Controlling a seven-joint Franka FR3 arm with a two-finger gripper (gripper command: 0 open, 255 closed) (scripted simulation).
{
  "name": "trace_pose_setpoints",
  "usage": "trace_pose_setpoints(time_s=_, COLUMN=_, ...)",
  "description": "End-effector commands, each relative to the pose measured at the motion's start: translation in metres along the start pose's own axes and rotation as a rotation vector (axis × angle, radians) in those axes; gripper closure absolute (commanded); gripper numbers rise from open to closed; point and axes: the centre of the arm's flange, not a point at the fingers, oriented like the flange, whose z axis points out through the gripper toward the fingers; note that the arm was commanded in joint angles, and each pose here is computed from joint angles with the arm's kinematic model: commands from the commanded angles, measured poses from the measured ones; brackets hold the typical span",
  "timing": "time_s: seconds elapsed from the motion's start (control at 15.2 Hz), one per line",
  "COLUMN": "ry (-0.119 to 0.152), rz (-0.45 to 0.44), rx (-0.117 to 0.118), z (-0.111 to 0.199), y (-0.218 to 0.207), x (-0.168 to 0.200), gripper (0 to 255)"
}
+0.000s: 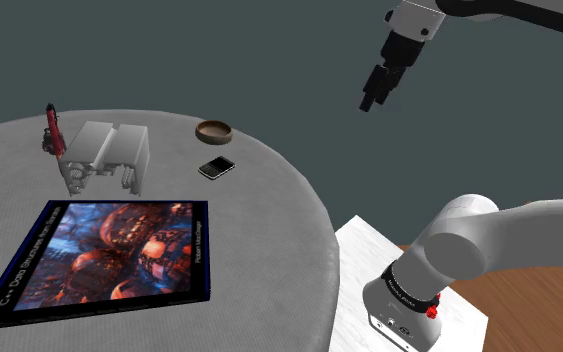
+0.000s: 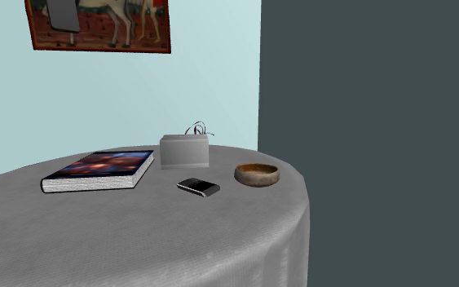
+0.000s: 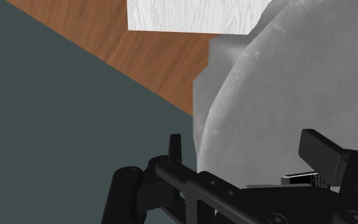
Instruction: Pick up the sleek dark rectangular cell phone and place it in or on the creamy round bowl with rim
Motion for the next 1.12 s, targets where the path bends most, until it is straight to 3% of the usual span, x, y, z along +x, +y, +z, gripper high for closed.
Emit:
trace_pose_setpoints(time_s=0.0, ry=0.0, rz=0.0, rx=0.0, z=0.0, y=0.0, x=0.0, gripper=0)
trace_pose_setpoints(time_s=1.06, ry=-0.029, rz=0.592, rx=0.043, z=0.117, y=-0.142, x=0.09, gripper=0)
